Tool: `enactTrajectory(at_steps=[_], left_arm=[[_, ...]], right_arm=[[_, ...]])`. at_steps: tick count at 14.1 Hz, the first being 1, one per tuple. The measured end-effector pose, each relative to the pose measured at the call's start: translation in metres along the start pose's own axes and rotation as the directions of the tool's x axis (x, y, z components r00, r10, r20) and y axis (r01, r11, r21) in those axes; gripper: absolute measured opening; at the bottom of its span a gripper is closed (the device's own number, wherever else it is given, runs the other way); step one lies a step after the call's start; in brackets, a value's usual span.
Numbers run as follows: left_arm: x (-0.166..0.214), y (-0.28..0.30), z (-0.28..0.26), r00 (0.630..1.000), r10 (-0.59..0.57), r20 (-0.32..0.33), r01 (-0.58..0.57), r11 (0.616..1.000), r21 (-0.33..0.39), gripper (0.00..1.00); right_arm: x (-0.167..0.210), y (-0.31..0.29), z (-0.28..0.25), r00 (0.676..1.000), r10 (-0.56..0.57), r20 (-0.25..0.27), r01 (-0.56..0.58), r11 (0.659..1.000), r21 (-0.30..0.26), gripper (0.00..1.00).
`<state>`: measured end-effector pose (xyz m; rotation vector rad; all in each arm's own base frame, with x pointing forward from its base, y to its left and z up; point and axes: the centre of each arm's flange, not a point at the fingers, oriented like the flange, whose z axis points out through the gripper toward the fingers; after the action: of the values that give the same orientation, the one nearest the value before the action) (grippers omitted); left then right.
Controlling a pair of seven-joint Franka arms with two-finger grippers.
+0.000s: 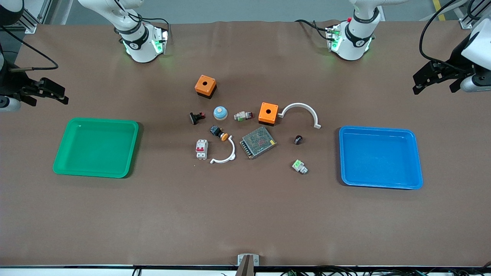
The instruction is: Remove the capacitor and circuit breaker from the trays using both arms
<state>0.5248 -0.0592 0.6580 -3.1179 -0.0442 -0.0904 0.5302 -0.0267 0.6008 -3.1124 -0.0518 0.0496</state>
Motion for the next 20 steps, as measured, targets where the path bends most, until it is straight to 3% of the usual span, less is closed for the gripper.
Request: enactTrajectory(at_steps=[12, 17, 20], left_arm=[[0.0, 0.001, -0.001, 1.0, 0.002, 0.001, -0.002, 1.0, 0.0, 1.0], [0.018, 0.025, 0.058, 0.992, 0.023, 0.121, -0.024, 1.0, 0.002, 1.0], [0.024, 0.035, 0.075, 0.989, 0.024, 0.147, -0.024, 1.0, 0.001, 1.0]], right_arm=[[0.0, 0.01, 0.001, 1.0, 0.019, -0.012, -0.019, 1.0, 0.0, 1.0], [0.0, 0.01, 0.001, 1.0, 0.02, -0.012, -0.02, 1.0, 0.0, 1.0], [0.0, 0.01, 0.001, 1.0, 0.02, -0.012, -0.02, 1.0, 0.0, 1.0]])
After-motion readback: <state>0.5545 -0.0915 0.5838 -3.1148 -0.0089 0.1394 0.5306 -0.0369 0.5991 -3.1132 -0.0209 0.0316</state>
